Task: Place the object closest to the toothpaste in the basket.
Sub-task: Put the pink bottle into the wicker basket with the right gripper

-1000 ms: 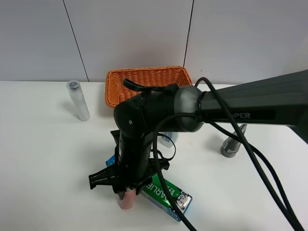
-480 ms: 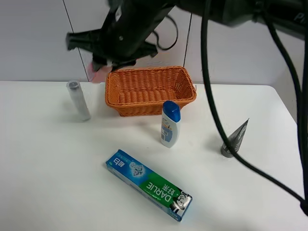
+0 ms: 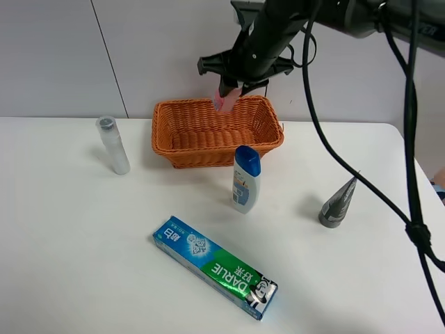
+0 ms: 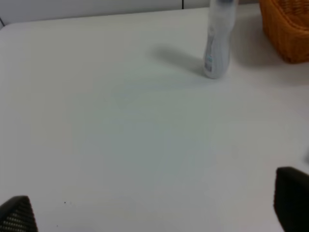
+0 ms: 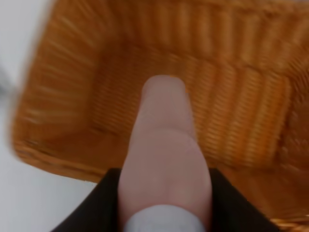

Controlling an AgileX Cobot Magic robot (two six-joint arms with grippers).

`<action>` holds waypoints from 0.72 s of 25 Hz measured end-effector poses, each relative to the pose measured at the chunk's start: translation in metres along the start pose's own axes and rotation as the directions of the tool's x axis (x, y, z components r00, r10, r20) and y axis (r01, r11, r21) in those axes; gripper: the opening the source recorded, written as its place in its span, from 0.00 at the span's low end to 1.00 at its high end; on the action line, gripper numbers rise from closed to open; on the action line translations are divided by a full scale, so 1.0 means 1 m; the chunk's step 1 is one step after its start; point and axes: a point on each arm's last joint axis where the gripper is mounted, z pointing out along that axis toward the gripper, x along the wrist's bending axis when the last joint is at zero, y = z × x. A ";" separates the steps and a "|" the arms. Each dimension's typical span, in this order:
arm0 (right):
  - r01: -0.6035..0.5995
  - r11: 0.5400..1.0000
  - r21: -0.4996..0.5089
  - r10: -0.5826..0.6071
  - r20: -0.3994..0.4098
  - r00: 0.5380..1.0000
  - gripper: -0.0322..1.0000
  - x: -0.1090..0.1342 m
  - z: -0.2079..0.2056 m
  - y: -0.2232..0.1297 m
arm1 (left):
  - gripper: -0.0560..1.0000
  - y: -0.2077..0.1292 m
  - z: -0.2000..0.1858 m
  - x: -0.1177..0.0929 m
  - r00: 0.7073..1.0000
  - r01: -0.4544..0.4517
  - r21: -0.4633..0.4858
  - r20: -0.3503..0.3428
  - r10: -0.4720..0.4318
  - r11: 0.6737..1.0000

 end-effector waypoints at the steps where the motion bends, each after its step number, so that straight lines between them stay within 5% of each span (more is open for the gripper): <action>1: 0.027 0.999 0.024 -0.027 0.006 1.000 0.38 -0.004 0.008 -0.002 | 0.99 0.000 0.000 0.000 1.000 0.000 0.000 0.000 0.000 1.000; 4: 0.088 0.992 0.085 -0.089 0.012 0.996 0.42 -0.009 0.033 -0.009 | 0.99 0.000 0.000 0.000 1.000 -0.001 0.000 0.000 0.001 1.000; 9: 0.113 0.992 0.046 -0.116 0.047 0.992 0.73 -0.013 0.041 -0.006 | 0.99 0.000 0.000 0.000 1.000 -0.001 0.000 0.000 0.001 1.000; 14: 0.067 0.998 0.004 -0.067 0.084 0.994 0.78 -0.014 0.028 -0.001 | 0.99 0.000 0.000 0.000 1.000 -0.001 0.000 0.000 0.001 1.000; 18: 0.070 0.987 -0.145 -0.061 0.065 0.996 0.78 -0.006 -0.039 0.014 | 0.99 0.000 0.000 0.000 1.000 0.000 0.000 0.000 0.000 1.000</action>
